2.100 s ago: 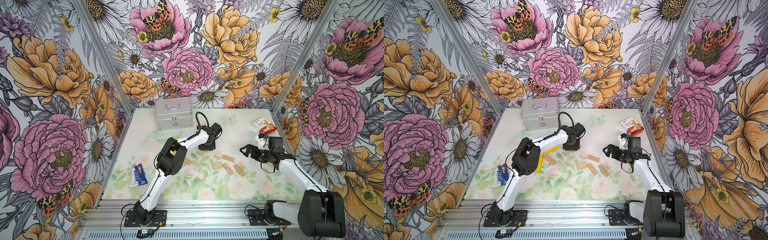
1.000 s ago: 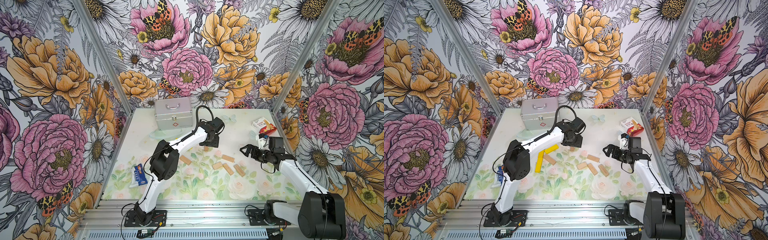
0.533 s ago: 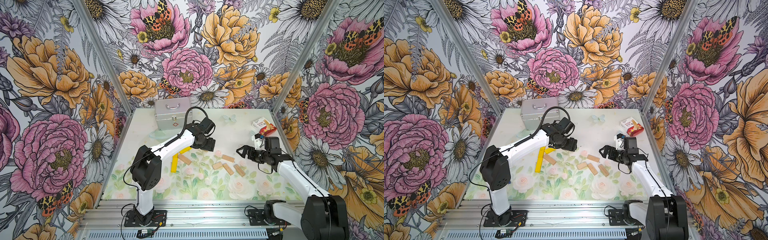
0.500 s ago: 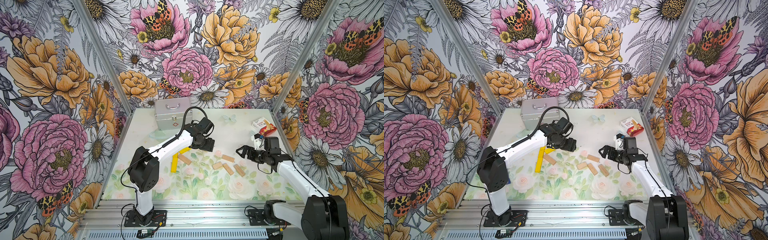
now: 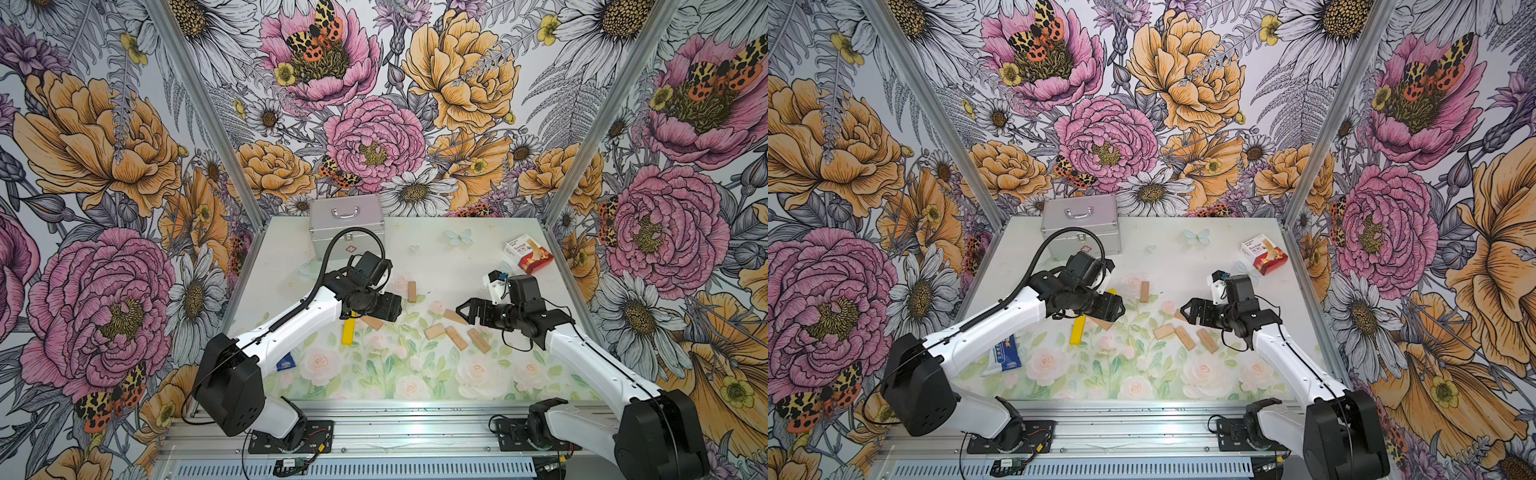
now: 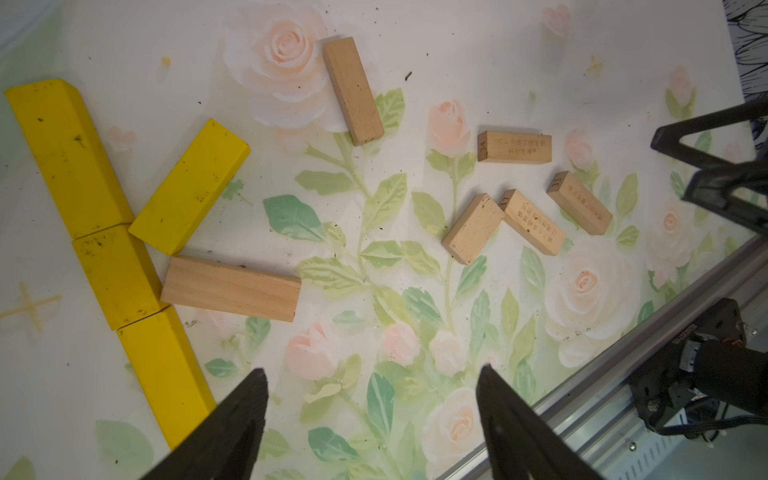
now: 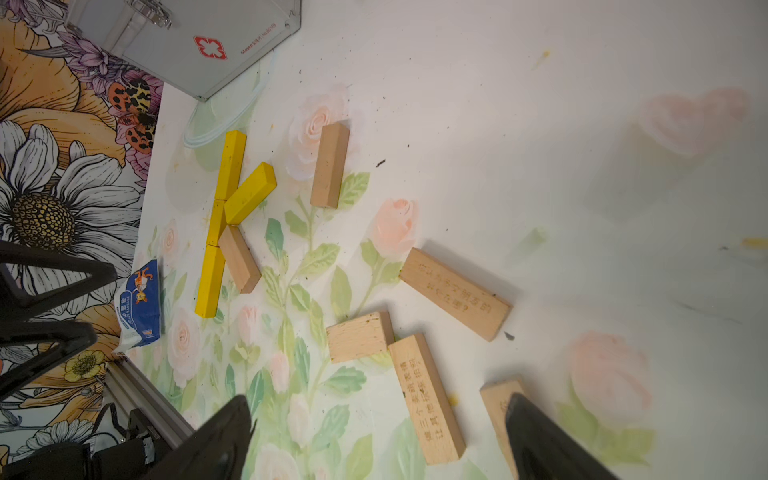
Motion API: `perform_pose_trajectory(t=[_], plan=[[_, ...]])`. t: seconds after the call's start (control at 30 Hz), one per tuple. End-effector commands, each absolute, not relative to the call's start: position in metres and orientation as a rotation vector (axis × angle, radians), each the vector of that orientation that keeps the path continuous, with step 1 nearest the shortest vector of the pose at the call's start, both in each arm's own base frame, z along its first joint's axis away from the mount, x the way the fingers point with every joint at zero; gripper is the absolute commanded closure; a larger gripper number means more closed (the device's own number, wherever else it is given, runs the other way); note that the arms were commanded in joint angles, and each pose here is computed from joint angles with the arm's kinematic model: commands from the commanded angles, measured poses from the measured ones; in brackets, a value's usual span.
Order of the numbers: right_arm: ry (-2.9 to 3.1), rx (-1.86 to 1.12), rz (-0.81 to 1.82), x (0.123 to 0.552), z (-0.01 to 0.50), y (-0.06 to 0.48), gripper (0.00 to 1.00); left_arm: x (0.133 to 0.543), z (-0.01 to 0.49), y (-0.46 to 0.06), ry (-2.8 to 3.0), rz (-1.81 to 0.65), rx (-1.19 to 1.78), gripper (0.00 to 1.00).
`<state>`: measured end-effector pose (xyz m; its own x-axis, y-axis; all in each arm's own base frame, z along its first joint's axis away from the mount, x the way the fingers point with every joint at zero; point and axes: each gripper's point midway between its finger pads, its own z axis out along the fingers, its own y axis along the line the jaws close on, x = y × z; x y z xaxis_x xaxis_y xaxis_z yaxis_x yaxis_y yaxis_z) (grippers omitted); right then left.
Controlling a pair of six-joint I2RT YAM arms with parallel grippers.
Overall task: Assemble the letter k with building blocks
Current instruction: Assemble the building block at the center of the board.
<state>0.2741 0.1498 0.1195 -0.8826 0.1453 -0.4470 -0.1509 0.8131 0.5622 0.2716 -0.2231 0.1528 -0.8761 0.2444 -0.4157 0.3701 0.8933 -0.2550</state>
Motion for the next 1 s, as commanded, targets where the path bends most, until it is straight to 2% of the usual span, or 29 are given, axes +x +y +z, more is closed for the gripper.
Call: perform_pose_trajectory(t=[0.0, 0.27, 0.47, 0.73, 0.93, 0.97], plan=[[2.514, 0.041, 0.794, 0.278, 0.115, 0.155, 0.04, 0.277, 0.165, -0.213, 2.618, -0.530, 0.417, 0.19], [2.537, 0.071, 0.792, 0.279, 0.107, 0.176, 0.04, 0.278, 0.169, -0.200, 2.602, -0.578, 0.414, 0.18], [2.531, 0.252, 0.929, 0.276, 0.093, 0.212, 0.05, 0.289, 0.171, -0.183, 2.584, -0.538, 0.336, 0.18], [2.565, 0.430, 0.855, 0.277, 0.082, 0.249, 0.07, 0.295, 0.175, -0.164, 2.570, -0.551, 0.258, 0.18], [2.561, 0.517, 0.803, 0.282, 0.074, 0.266, 0.22, 0.293, 0.177, -0.162, 2.564, -0.576, 0.245, 0.18], [2.555, 0.529, 0.796, 0.284, 0.073, 0.266, 0.28, 0.293, 0.178, -0.163, 2.560, -0.583, 0.246, 0.18]])
